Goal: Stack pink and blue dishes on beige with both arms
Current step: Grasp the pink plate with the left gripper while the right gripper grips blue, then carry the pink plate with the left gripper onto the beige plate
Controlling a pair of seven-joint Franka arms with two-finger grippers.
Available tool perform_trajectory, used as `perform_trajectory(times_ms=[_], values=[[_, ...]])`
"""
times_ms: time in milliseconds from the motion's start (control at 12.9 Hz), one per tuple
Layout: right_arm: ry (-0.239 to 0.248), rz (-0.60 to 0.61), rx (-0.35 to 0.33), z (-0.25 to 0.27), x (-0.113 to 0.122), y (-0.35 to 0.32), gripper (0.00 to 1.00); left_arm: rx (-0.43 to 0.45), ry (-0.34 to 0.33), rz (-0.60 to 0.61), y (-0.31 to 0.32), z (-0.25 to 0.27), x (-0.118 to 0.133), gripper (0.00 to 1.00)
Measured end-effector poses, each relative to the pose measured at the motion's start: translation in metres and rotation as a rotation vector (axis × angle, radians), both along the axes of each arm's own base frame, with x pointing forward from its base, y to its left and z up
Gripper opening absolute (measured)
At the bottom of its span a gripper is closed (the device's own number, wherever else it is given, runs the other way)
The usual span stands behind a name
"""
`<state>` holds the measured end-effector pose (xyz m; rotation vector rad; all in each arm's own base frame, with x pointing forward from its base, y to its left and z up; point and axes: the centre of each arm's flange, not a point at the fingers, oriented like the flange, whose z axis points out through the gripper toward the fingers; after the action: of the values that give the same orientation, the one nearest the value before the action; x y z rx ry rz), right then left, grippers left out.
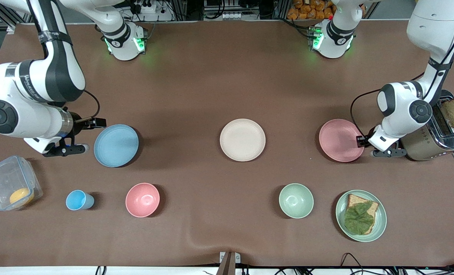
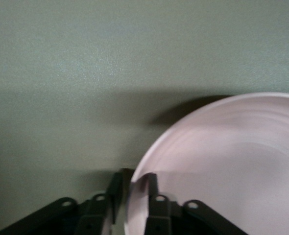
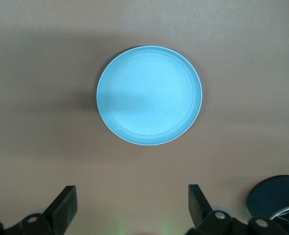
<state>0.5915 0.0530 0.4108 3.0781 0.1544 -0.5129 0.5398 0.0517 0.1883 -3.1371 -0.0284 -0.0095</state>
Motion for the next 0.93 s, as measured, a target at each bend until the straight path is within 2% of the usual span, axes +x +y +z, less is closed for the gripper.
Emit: perform_trajectory(times_ms=[77,232,387,696,928], values=[[0.004,-0.005,-0.001,-0.004,0.001,-0.003,1.0,0.0,-0.01,-0.001,-0.001,0.005,0.002,0.11],[0.016,-0.013,-0.003,-0.015,0.003,-0.007,1.0,-0.026,-0.042,0.035,-0.009,0.028,0.009,0.1],[0.021,-0.014,-0.004,-0.024,0.006,-0.009,1.0,-0.08,-0.057,0.101,-0.044,0.074,0.019,0.05],[0.023,-0.002,0.0,-0.044,0.012,-0.014,1.0,-0.135,-0.032,0.211,-0.175,0.193,0.029,0.05],[0.021,0.005,0.004,-0.057,0.017,-0.019,1.0,-0.156,-0.033,0.205,-0.221,0.213,0.027,0.05]])
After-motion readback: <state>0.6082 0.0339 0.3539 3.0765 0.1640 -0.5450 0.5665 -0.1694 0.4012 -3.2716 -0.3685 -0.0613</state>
